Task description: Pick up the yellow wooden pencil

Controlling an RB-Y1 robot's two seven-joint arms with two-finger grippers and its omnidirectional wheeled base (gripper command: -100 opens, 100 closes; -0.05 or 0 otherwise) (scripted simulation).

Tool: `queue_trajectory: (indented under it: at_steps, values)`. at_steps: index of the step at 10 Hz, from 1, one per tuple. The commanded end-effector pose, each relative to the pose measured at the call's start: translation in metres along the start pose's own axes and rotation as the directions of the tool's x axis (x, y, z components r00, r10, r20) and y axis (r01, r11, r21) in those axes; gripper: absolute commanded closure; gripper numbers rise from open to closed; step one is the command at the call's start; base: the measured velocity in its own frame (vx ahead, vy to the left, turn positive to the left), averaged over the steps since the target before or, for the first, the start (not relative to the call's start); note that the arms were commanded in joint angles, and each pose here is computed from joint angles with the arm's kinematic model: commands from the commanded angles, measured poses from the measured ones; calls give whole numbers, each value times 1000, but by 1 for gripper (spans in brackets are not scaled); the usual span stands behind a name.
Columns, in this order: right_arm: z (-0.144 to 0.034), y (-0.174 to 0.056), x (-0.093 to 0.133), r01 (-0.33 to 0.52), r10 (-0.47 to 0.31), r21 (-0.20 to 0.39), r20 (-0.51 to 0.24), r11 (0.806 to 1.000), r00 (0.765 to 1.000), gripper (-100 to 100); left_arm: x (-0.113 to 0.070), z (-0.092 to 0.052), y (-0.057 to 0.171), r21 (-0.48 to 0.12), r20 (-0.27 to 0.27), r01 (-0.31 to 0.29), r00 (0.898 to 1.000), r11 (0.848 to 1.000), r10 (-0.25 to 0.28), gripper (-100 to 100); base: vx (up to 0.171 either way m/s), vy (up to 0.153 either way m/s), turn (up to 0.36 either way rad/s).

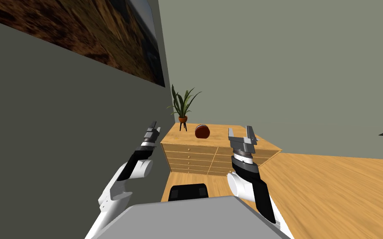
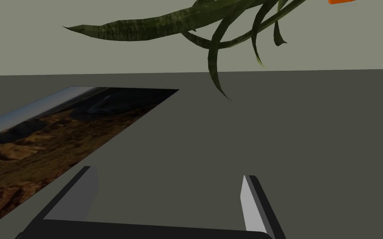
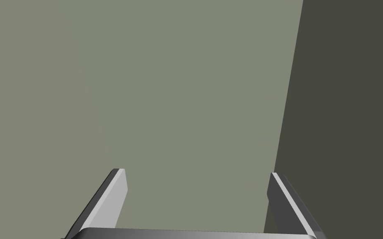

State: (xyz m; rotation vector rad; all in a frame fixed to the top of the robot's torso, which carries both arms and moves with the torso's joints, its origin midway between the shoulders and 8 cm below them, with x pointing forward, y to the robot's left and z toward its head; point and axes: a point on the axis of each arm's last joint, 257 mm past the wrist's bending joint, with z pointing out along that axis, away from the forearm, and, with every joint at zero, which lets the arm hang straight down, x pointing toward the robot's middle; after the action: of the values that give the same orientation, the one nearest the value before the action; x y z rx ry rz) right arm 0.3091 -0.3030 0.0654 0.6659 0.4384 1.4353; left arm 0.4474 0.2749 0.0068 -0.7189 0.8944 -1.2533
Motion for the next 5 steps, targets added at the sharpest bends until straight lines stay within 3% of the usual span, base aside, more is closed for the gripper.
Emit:
queue_trajectory:
  at_steps: [1, 2, 5]
  values:
    - [0, 0, 0, 0, 0, 0, 0, 1000, 1000, 0, 2, 4, 17, -52, -11, -7, 1000, 999, 6, -100, 23, -31, -9]
    - [0, 0, 0, 0, 0, 0, 0, 1000, 1000, 0, 5, 14, 29, -76, -31, -19, 999, 997, 17, -100, 27, -31, -11]
    - [0, 0, 0, 0, 0, 0, 0, 1000, 1000, 0, 8, 24, 57, -166, -51, -36, 998, 986, 27, -100, 29, -34, -10]
